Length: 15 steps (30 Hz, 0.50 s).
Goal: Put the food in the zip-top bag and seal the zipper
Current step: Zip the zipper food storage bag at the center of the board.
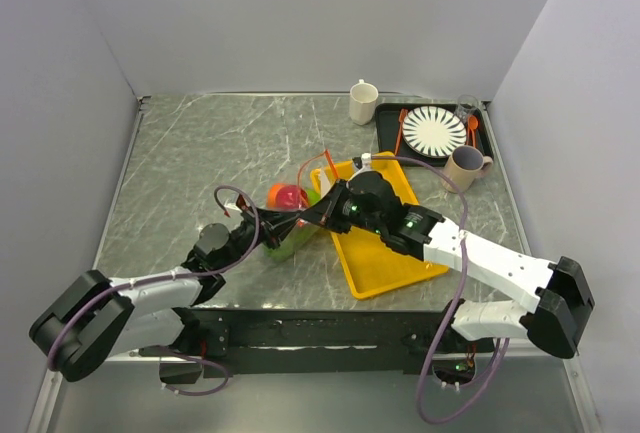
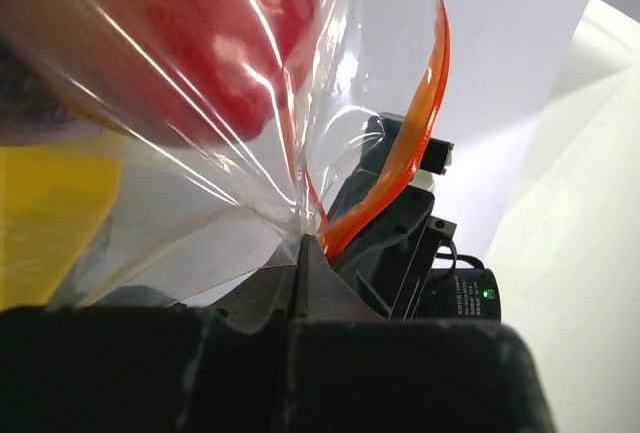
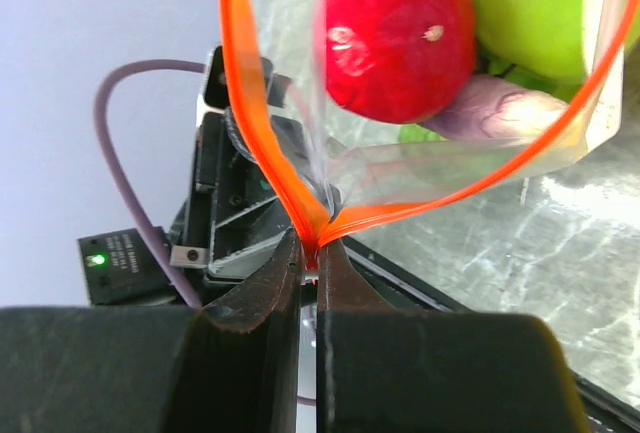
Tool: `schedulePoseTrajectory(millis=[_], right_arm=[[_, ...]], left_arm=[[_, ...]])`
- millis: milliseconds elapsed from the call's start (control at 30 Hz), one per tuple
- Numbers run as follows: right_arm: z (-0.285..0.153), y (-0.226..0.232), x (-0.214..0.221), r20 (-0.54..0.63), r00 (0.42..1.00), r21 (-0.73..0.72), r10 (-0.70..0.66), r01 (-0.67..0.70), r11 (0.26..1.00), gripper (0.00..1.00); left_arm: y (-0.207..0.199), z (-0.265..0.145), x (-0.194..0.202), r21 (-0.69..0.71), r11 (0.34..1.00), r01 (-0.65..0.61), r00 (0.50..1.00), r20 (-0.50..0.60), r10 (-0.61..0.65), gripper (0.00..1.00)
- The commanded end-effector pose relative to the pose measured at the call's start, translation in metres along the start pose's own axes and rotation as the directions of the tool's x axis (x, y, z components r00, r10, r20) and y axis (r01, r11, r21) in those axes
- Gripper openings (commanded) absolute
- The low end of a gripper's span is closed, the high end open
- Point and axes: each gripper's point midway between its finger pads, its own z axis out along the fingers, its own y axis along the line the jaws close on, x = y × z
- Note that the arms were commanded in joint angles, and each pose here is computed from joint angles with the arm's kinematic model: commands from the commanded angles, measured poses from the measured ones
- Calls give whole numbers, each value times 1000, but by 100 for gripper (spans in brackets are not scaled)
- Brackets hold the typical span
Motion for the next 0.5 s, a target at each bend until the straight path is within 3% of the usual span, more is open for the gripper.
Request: schedulePoseTrajectory(millis=[0,467], right_arm=[[-16,33,-43,196,979,-113,55,-33,993,5],[-8,33,-62,222,975,-74,27,-10,997,7]], left_arm=[[14,-8,1,-53,997,-50,999,3,50,1],[20,-14,6,-57,994,-92,995,-33,91,1]])
